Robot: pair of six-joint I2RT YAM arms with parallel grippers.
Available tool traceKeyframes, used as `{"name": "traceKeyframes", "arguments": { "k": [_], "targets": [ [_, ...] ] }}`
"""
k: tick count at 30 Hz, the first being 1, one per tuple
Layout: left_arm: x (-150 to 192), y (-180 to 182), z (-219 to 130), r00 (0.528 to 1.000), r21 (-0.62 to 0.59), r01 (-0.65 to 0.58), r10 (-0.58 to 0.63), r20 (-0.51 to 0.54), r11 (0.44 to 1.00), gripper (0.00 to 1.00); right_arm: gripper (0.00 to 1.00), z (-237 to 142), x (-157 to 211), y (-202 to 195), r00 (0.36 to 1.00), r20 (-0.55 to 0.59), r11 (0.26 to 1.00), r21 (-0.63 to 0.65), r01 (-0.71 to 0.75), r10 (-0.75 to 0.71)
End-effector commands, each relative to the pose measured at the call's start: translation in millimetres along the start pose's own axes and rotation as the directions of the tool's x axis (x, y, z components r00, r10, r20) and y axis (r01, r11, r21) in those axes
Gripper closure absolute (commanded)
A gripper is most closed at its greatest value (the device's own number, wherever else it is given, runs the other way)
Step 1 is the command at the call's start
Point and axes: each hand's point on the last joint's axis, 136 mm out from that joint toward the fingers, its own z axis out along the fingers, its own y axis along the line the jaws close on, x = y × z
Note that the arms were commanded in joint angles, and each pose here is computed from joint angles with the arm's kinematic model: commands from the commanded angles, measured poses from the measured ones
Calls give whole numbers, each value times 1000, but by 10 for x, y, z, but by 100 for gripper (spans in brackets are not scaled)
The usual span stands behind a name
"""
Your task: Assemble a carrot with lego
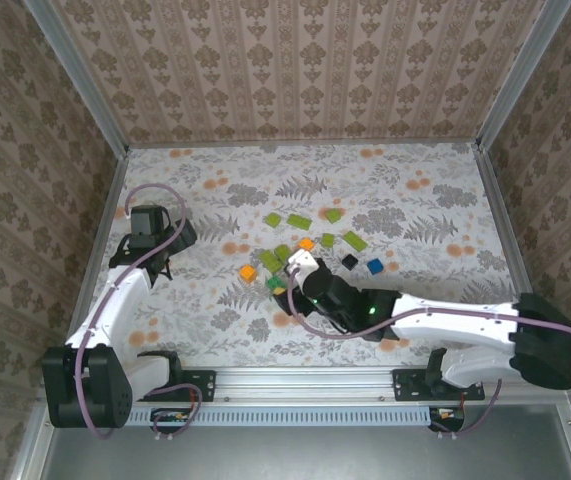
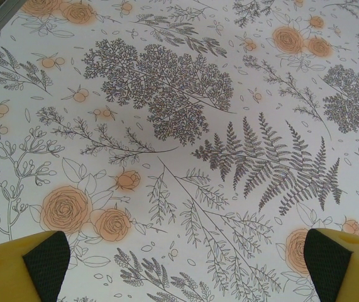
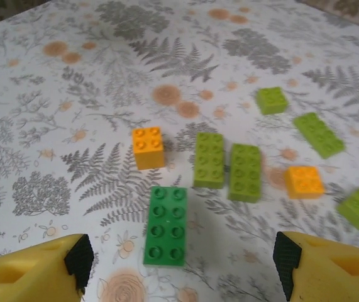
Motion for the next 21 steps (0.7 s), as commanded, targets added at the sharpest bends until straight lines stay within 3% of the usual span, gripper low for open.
{"name": "traceKeyframes", "arguments": {
  "k": [1, 8, 21],
  "targets": [
    [-106, -40, -67, 999, 2, -18, 18, 26, 1000, 1, 21, -181, 434, -509, 973, -232, 983, 179, 30, 13],
    [-97, -50, -57, 1000, 6, -15, 15, 22, 1000, 1, 22, -162, 1010, -745, 879, -448, 978, 189, -87, 164],
    [-91, -34, -77, 1000, -1, -19, 19, 21, 1000, 1, 26, 278, 1488, -722, 760, -616, 978, 144, -149, 207]
  ]
}}
